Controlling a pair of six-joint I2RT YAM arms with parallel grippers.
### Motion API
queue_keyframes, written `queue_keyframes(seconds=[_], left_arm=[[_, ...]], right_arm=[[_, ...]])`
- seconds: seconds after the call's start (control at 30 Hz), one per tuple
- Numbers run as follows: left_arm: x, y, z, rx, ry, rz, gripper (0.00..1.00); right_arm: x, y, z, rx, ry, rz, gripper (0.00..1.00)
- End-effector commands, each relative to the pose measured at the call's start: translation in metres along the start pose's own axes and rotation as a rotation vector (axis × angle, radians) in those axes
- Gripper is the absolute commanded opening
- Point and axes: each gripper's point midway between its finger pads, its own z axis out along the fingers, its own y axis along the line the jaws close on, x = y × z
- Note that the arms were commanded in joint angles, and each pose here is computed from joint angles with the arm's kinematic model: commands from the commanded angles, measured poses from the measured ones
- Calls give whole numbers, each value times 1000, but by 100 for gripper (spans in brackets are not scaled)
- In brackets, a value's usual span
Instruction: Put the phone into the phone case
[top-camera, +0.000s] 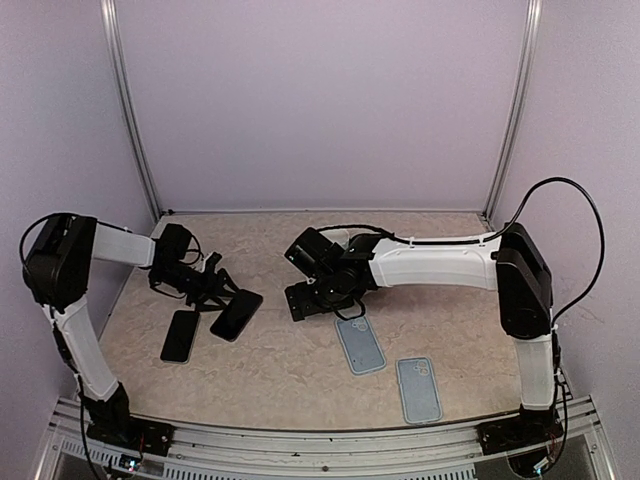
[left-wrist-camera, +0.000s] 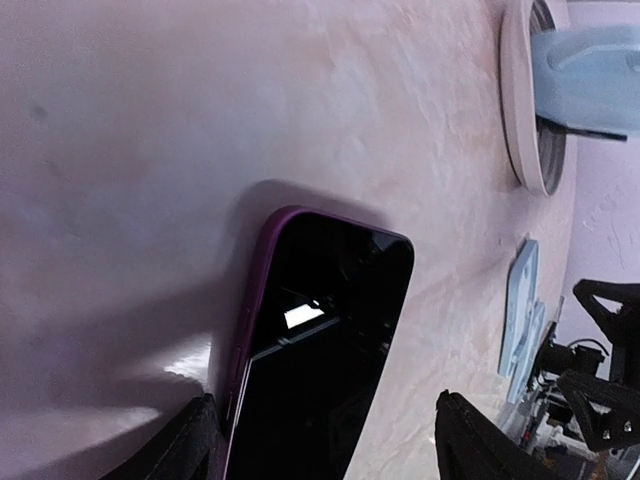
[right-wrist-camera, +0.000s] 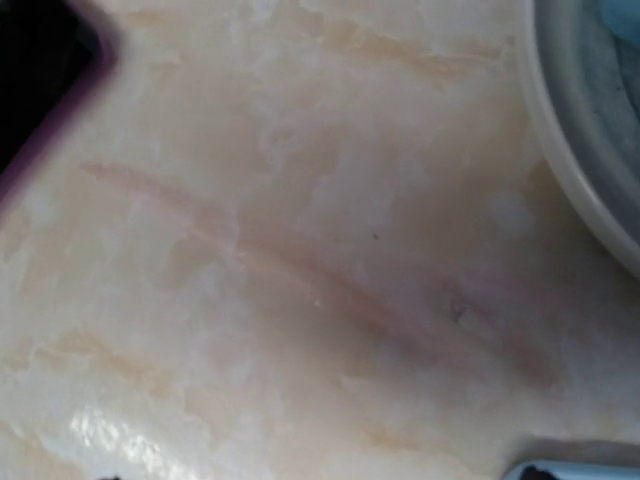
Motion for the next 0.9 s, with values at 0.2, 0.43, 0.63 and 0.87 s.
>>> queue_keyframes(seconds=[0.2, 0.43, 0.63, 0.87], left_arm=[[71, 11, 9, -140, 311, -77, 71], [68, 16, -13, -237, 312, 7, 61], [99, 3, -6, -130, 352, -33, 55], [117, -29, 8, -38, 382, 54, 54]], right_arm=[[30, -3, 12, -2, 72, 66, 80], [11, 34, 38, -112, 47, 11, 62], [5, 45, 66, -184, 55, 6, 47], [15, 40, 91, -161, 93, -6, 33]])
